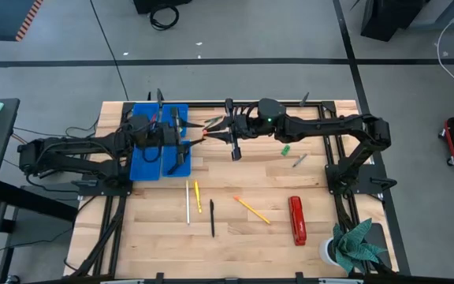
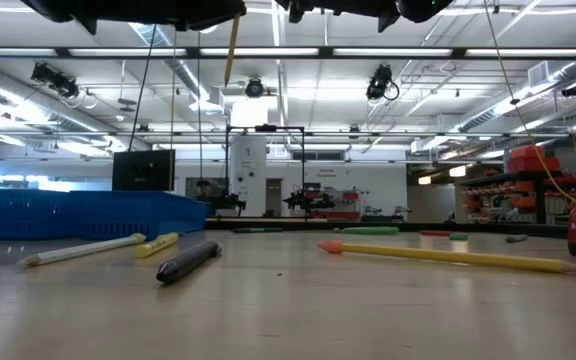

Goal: Sort crayons/erasers/pens/pencils in bins
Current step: Put the right yellow pencil into the bottom left blue bin

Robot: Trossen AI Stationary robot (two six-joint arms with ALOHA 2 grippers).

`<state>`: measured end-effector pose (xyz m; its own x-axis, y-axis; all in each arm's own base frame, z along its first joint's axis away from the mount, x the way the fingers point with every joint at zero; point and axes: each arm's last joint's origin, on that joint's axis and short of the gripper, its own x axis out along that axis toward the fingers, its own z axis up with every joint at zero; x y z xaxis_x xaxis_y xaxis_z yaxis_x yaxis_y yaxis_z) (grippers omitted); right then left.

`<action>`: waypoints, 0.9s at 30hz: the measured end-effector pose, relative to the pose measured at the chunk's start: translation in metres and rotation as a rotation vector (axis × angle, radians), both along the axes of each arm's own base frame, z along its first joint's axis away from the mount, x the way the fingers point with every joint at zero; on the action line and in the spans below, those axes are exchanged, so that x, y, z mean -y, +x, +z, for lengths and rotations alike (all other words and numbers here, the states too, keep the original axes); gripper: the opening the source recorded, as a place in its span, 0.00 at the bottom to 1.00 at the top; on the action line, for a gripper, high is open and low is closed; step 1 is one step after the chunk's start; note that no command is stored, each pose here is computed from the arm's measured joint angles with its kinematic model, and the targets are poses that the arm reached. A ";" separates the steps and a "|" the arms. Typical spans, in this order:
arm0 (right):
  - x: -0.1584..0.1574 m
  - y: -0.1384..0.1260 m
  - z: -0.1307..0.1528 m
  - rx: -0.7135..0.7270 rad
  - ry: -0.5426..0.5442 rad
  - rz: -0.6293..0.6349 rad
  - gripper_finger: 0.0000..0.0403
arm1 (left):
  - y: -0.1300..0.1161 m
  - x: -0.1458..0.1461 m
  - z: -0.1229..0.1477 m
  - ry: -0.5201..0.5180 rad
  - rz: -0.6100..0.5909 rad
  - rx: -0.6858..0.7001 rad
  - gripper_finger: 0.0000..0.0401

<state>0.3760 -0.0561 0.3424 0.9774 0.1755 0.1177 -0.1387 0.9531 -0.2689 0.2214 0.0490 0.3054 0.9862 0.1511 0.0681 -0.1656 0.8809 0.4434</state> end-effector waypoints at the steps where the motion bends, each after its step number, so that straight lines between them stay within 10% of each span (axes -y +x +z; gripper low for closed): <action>1: 0.000 0.000 0.000 0.001 -0.002 0.000 0.09 | 0.000 0.000 0.000 -0.002 -0.001 0.001 0.47; 27: 0.000 0.000 0.000 0.009 -0.053 -0.007 0.09 | 0.000 0.000 0.001 -0.152 -0.005 0.029 0.07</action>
